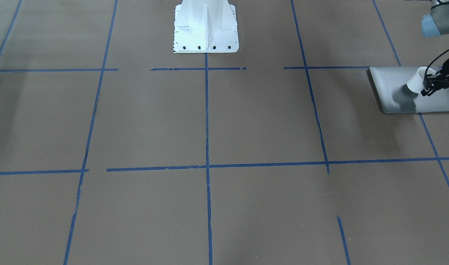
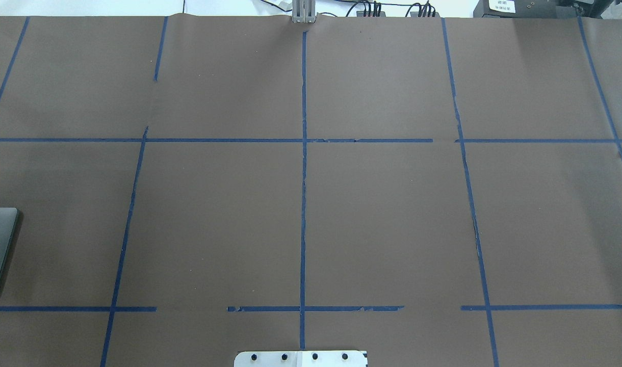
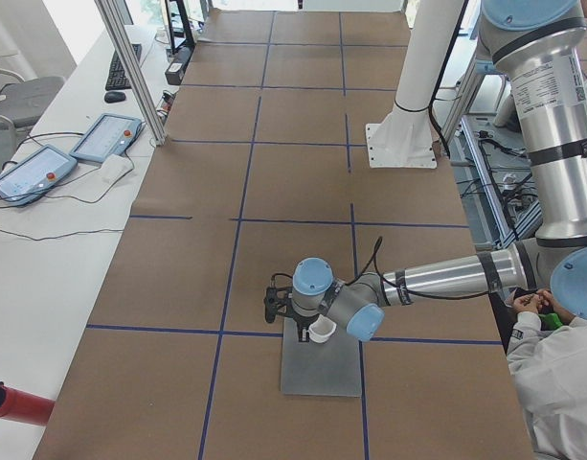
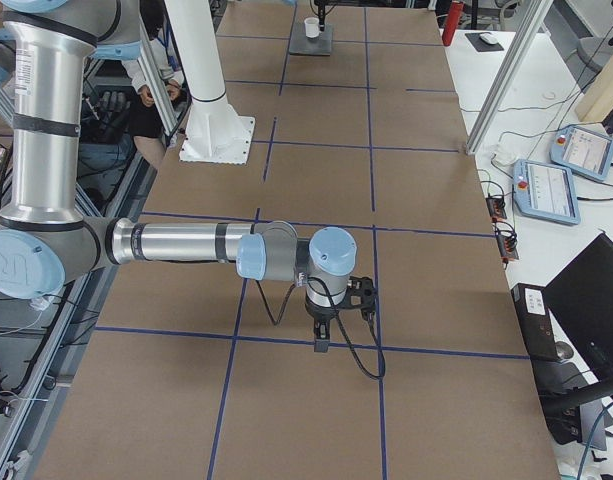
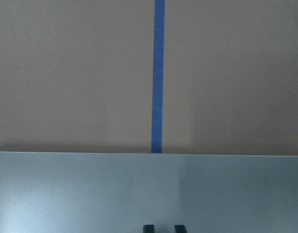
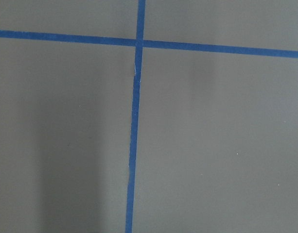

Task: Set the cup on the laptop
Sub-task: 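Lower the mug onto the silver laptop lid and open the left gripper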

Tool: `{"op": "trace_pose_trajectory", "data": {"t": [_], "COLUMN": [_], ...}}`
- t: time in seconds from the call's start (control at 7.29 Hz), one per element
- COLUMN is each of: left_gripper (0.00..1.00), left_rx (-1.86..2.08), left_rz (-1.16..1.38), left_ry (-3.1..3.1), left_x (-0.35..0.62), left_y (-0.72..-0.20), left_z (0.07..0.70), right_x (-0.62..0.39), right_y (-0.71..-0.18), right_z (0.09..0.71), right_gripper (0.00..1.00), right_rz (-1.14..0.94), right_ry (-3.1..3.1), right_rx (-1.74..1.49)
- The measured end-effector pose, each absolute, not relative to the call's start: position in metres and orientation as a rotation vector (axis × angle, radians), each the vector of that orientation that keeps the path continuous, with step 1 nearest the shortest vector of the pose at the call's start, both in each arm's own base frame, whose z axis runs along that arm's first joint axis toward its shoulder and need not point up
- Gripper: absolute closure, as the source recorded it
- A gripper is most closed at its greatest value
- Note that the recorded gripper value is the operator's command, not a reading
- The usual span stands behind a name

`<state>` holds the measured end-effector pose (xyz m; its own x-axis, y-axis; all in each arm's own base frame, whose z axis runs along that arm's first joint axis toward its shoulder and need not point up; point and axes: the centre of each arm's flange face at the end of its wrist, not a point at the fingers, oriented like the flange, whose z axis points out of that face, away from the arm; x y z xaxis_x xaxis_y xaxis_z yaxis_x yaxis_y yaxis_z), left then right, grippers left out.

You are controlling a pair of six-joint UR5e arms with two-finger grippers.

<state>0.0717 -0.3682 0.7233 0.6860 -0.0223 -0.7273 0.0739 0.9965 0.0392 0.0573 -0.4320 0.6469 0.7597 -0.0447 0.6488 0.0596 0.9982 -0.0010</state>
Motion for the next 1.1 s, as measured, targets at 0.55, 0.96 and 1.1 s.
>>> {"op": "trace_pose_trajectory", "data": {"t": [0.55, 0.96, 1.1], "left_gripper": [0.51, 0.0, 0.0], "left_rx": [0.053, 0.044, 0.044], "left_rz": [-0.056, -0.05, -0.05], "left_ry": [0.811, 0.824, 0.826], "left_x": [0.075, 0.0765, 0.0767], "left_y": [-0.3745, -0.3748, -0.3749], "left_z": [0.7297, 0.729, 0.7285], "right_x": [0.0573, 0.0573, 0.0573], "right_y": [-0.432, -0.4321, -0.432], "right_z": [0.6469, 0.6468, 0.6468], "right_gripper": [0.0, 0.0, 0.0], "right_rz": [-0.057, -0.057, -0.057], "right_ry": [-0.706, -0.706, -0.706], "right_rx": [-0.022, -0.021, -0.021]}}
